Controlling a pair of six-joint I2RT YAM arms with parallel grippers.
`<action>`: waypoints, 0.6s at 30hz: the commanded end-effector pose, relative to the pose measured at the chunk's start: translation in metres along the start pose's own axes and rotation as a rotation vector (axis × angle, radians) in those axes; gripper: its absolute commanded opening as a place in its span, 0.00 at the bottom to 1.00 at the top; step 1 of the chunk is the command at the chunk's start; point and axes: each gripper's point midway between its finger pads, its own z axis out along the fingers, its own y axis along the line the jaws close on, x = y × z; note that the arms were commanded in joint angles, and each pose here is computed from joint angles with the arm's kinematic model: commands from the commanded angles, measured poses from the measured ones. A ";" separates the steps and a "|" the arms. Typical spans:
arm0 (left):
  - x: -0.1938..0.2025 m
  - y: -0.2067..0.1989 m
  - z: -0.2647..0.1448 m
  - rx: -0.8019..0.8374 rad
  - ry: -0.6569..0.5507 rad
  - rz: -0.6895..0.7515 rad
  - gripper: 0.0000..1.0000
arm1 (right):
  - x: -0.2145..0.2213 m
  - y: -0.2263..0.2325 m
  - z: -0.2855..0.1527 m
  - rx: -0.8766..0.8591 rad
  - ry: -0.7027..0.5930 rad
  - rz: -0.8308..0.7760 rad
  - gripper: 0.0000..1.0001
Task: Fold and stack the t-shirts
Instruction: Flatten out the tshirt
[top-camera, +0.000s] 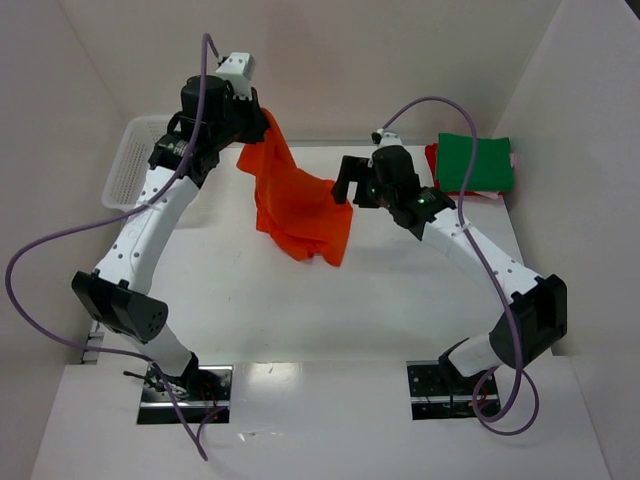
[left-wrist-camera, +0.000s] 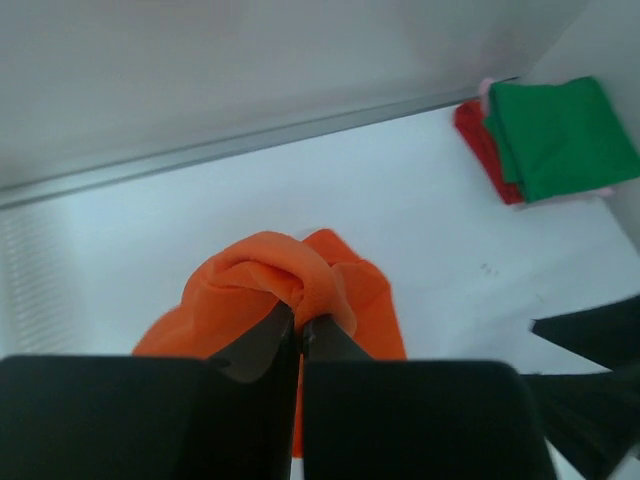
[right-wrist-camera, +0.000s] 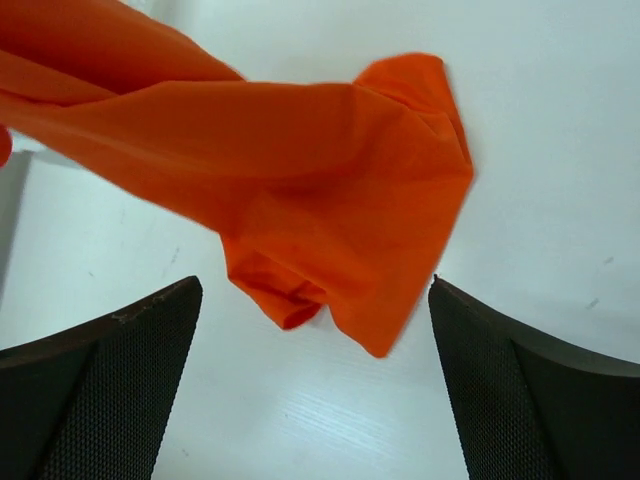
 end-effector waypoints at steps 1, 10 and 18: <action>-0.052 -0.038 -0.041 0.152 -0.114 0.023 0.00 | -0.050 0.029 -0.019 -0.120 -0.169 0.032 1.00; -0.041 -0.064 -0.085 0.266 -0.099 0.011 0.00 | -0.089 0.062 -0.031 -0.254 -0.269 0.001 1.00; -0.120 -0.067 -0.124 0.219 -0.290 0.011 0.00 | -0.090 0.093 -0.044 -0.450 -0.300 0.008 1.00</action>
